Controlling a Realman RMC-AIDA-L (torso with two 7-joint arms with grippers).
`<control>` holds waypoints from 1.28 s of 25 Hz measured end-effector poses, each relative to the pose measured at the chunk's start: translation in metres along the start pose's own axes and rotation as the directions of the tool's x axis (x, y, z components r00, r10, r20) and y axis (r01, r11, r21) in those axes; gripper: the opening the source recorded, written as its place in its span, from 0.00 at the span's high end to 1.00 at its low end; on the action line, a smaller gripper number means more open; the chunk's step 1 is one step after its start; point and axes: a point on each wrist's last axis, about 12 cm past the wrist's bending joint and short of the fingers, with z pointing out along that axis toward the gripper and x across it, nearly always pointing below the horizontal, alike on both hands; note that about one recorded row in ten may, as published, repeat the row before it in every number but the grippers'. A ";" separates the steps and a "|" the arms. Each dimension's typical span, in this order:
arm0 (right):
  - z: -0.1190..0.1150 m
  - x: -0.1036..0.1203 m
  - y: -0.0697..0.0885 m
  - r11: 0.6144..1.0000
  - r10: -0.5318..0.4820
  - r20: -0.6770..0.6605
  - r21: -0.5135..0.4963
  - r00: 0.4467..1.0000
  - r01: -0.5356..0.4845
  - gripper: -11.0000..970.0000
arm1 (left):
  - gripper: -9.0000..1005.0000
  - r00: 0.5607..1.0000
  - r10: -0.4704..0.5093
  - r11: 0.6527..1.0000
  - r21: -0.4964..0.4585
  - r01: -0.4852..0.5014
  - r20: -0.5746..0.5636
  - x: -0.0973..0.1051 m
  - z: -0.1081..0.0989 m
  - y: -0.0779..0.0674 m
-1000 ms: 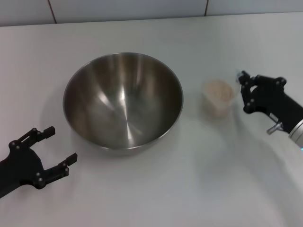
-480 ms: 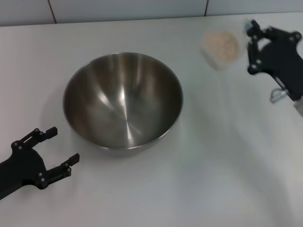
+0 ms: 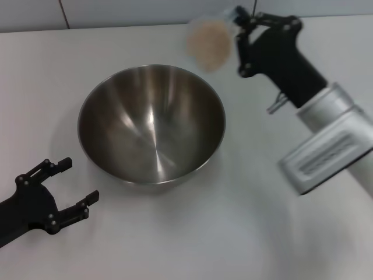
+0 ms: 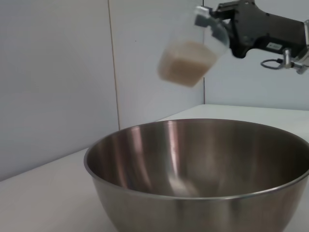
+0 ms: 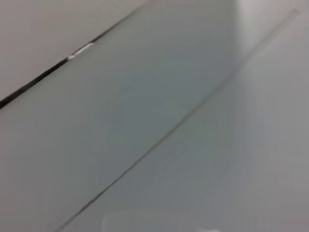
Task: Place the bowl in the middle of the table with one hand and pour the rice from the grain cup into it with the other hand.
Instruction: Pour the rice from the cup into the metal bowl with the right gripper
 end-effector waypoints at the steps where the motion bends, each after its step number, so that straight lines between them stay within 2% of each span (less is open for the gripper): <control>1: 0.003 -0.004 0.005 0.997 -0.075 0.003 -0.007 0.997 0.075 0.99 | 0.15 1.000 0.000 1.000 0.000 0.000 0.000 0.000 0.000 0.000; 3: 0.006 -0.010 0.013 0.979 -0.203 0.007 -0.016 0.979 0.203 0.99 | 0.15 1.000 -0.001 1.000 0.001 0.001 0.000 0.000 0.000 0.000; 4: 0.007 -0.016 0.020 0.944 -0.329 0.013 -0.021 0.944 0.329 0.99 | 0.15 1.000 -0.001 1.000 0.001 0.001 0.000 0.000 0.000 -0.001; 5: 0.007 -0.016 0.020 0.944 -0.329 0.013 -0.021 0.944 0.329 0.99 | 0.15 1.000 -0.001 1.000 0.001 0.001 0.000 0.000 0.000 -0.001; 8: 0.005 -0.024 0.028 0.870 -0.492 0.023 -0.021 0.870 0.492 0.99 | 0.15 1.000 0.000 1.000 0.000 0.000 -0.001 0.000 0.001 0.000; 9: 0.003 -0.030 0.033 0.802 -0.596 0.036 -0.014 0.802 0.597 0.99 | 0.15 1.000 0.000 1.000 0.002 0.000 -0.001 0.000 0.002 0.000; 10: 0.003 -0.030 0.033 0.802 -0.596 0.036 -0.014 0.802 0.597 0.99 | 0.15 1.000 0.000 1.000 0.002 0.000 -0.001 0.000 0.002 0.000; 13: 0.002 -0.036 0.039 0.684 -0.728 0.069 -0.001 0.682 0.730 0.99 | 0.15 1.000 0.002 1.000 0.004 -0.002 -0.001 0.000 0.003 0.000; 14: 0.000 -0.039 0.042 0.587 -0.806 0.093 0.010 0.584 0.809 0.99 | 0.15 1.000 0.002 1.000 0.004 -0.002 -0.001 -0.001 0.003 0.000; 15: 0.000 -0.039 0.042 0.587 -0.806 0.093 0.010 0.584 0.809 0.99 | 0.15 1.000 0.002 1.000 0.004 -0.002 -0.001 -0.001 0.003 0.000; 16: 0.000 -0.040 0.043 0.540 -0.838 0.100 0.015 0.536 0.841 0.99 | 0.15 1.000 0.000 1.000 0.006 0.000 0.000 0.000 0.004 0.000; 18: -0.001 -0.043 0.046 0.420 -0.903 0.110 0.032 0.415 0.907 0.99 | 0.15 1.000 -0.001 1.000 0.012 0.001 -0.002 0.000 0.005 0.000; 19: -0.002 -0.046 0.049 0.317 -0.944 0.118 0.049 0.309 0.947 0.99 | 0.15 1.000 -0.001 1.000 0.015 0.001 -0.004 0.000 0.005 0.000; 20: -0.002 -0.046 0.049 0.317 -0.944 0.118 0.049 0.309 0.947 0.99 | 0.15 1.000 0.001 1.000 0.019 0.000 -0.007 0.000 0.006 -0.001; 21: -0.002 -0.048 0.052 0.222 -0.969 0.125 0.060 0.213 0.973 0.99 | 0.15 1.000 0.003 1.000 0.022 -0.002 -0.008 0.000 0.006 0.000; 22: -0.002 -0.048 0.052 0.222 -0.969 0.125 0.060 0.213 0.973 0.99 | 0.15 1.000 0.004 1.000 0.023 -0.004 -0.008 -0.001 0.007 0.000; 23: -0.003 -0.049 0.053 0.178 -0.977 0.130 0.064 0.169 0.982 0.99 | 0.16 1.000 0.005 1.000 0.024 -0.005 -0.008 -0.001 0.008 0.000; 24: -0.003 -0.050 0.057 0.108 -0.984 0.153 0.073 0.096 0.991 0.99 | 0.16 1.000 0.006 1.000 0.025 -0.006 -0.007 -0.001 0.009 0.001; 25: -0.003 -0.050 0.057 0.108 -0.984 0.153 0.073 0.096 0.991 0.99 | 0.16 1.000 0.006 1.000 0.026 -0.006 -0.006 -0.001 0.009 0.001; 26: -0.005 -0.052 0.061 0.053 -0.983 0.179 0.088 0.036 0.995 0.99 | 0.16 1.000 0.007 1.000 0.026 -0.007 -0.006 -0.002 0.009 0.001; 27: -0.005 -0.052 0.061 0.053 -0.983 0.179 0.088 0.036 0.995 0.99 | 0.16 1.000 0.008 1.000 0.027 -0.008 -0.006 -0.002 0.010 0.001; 29: -0.007 -0.053 0.067 -0.042 -0.976 0.208 0.120 -0.066 0.992 0.99 | 0.16 1.000 0.009 1.000 0.029 -0.009 -0.005 -0.002 0.011 0.001; 32: -0.007 -0.054 0.068 -0.062 -0.972 0.216 0.131 -0.090 0.989 0.99 | 0.16 1.000 0.010 0.999 0.031 -0.009 -0.006 -0.002 0.012 0.001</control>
